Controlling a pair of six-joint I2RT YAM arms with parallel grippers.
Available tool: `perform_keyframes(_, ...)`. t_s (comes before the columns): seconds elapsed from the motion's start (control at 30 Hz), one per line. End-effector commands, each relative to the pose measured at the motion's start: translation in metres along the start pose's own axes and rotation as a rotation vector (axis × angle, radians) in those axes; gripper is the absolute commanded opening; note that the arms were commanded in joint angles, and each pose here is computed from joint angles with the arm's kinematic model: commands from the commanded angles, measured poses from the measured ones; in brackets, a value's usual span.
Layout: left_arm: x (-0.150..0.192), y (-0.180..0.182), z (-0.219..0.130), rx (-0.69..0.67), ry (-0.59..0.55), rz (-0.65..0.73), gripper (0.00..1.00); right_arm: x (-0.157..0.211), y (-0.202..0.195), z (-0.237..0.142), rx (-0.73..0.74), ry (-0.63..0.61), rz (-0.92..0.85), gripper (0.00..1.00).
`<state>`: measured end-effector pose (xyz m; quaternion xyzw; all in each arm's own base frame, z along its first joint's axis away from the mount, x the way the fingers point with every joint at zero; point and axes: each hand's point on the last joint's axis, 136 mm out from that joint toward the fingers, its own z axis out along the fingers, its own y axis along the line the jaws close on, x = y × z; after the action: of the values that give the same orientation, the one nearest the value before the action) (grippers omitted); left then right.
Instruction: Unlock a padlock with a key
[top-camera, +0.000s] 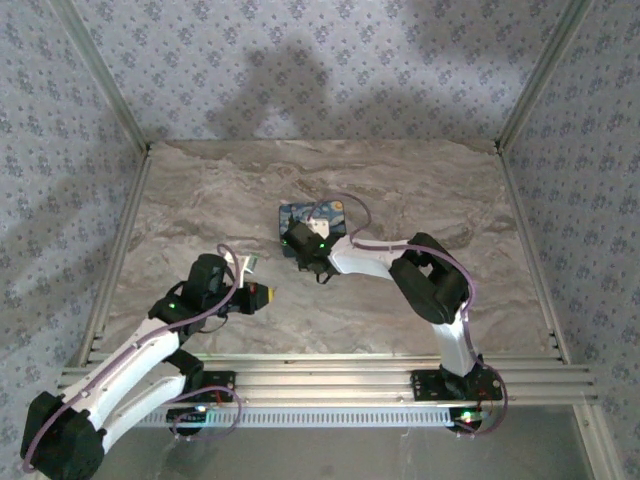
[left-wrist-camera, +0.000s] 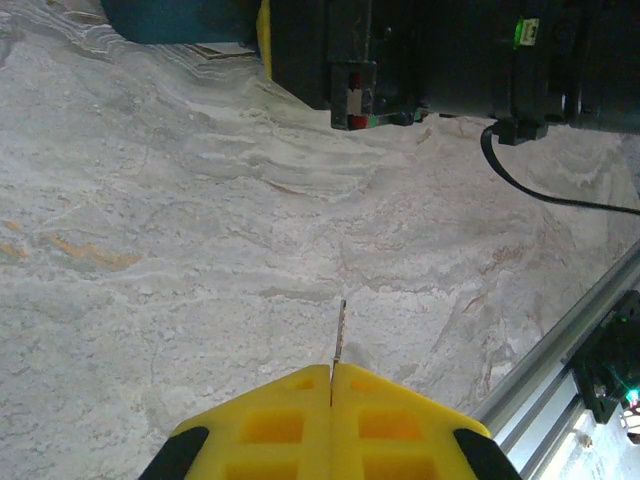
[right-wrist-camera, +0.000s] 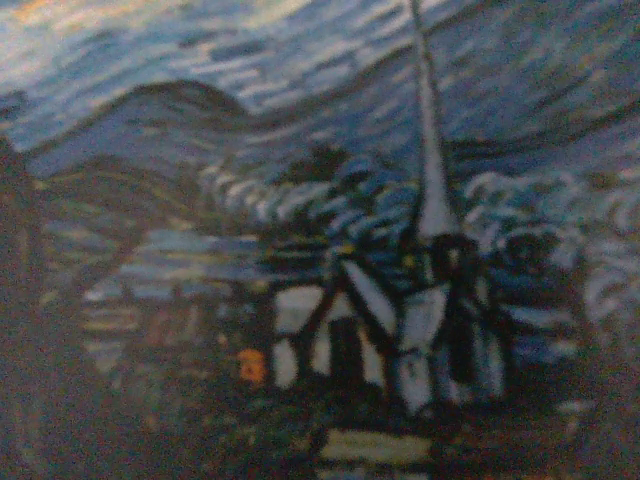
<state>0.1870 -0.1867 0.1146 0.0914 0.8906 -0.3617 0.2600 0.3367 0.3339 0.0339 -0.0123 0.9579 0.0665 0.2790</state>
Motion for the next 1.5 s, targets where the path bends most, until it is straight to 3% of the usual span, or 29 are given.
perform_keyframes(0.0,-0.004,-0.011,0.001,0.062,-0.019,0.054,0.00,-0.015,0.004,-0.018,-0.045,0.001,0.001,0.04)
perform_keyframes(0.07,-0.007,-0.011,0.006,0.076,-0.030,0.067,0.00,-0.013,0.010,-0.026,-0.110,0.056,0.012,0.00)
perform_keyframes(0.47,-0.033,-0.021,0.033,0.149,-0.115,0.195,0.00,-0.009,0.023,-0.088,-0.426,0.312,0.087,0.00)
perform_keyframes(1.07,-0.042,-0.045,0.051,0.320,-0.163,0.326,0.00,-0.017,0.028,-0.134,-0.617,0.408,0.159,0.00)
perform_keyframes(1.47,-0.056,-0.047,0.059,0.414,-0.194,0.256,0.00,-0.016,0.026,-0.135,-0.637,0.426,0.173,0.00)
